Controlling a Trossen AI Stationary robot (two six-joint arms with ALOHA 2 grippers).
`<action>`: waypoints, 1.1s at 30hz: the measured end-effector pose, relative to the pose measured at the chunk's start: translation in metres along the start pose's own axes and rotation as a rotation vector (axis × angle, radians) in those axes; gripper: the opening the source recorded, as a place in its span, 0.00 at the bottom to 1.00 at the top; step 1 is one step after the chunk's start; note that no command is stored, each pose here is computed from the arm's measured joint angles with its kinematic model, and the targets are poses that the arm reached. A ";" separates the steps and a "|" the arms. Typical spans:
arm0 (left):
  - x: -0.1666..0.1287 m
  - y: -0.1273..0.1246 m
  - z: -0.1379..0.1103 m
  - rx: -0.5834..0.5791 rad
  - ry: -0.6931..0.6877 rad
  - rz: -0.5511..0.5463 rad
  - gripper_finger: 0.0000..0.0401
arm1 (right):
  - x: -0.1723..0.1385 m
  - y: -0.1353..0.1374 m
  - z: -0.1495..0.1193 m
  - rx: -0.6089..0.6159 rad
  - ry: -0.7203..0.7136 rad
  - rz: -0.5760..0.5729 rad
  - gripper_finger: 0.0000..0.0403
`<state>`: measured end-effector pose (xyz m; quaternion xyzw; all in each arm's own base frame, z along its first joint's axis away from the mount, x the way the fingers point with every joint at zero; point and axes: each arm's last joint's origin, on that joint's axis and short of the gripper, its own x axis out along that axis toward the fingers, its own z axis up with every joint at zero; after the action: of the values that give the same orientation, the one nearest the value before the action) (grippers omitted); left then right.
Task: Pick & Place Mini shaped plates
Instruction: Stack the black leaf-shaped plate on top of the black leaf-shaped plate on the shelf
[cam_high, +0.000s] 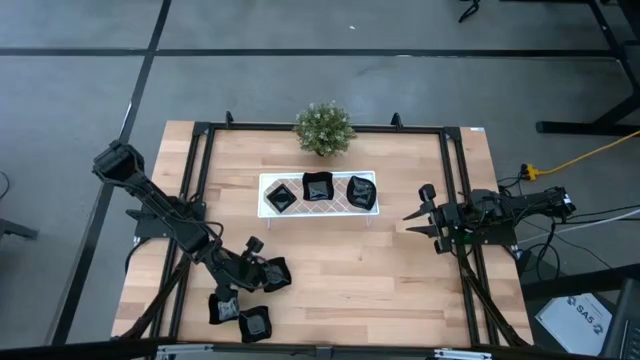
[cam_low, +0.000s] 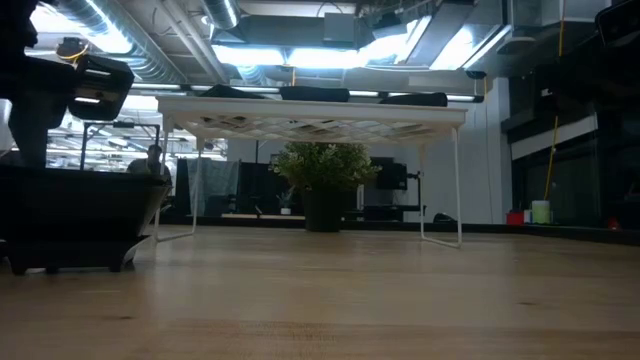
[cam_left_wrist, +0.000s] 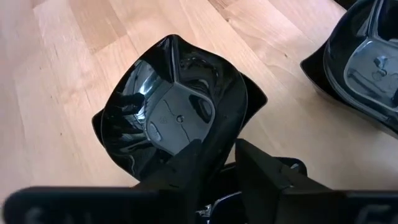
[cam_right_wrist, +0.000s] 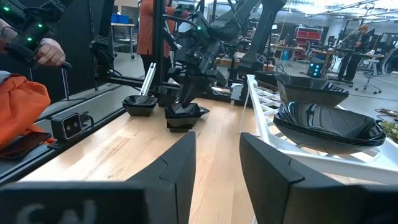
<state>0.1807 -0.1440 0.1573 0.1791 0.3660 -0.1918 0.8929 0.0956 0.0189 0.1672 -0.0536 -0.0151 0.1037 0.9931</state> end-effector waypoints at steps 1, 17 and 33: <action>0.000 0.000 0.000 0.003 0.001 0.000 0.20 | 0.000 0.000 0.000 0.000 0.000 0.000 0.31; 0.000 0.003 0.006 -0.036 -0.060 0.108 0.00 | 0.000 0.000 0.000 0.000 0.000 0.000 0.31; -0.001 0.003 0.011 -0.076 -0.120 0.107 0.00 | 0.000 0.000 0.000 0.000 0.000 0.000 0.31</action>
<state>0.1883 -0.1461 0.1662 0.1524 0.3090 -0.1401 0.9283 0.0956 0.0190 0.1672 -0.0536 -0.0149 0.1038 0.9930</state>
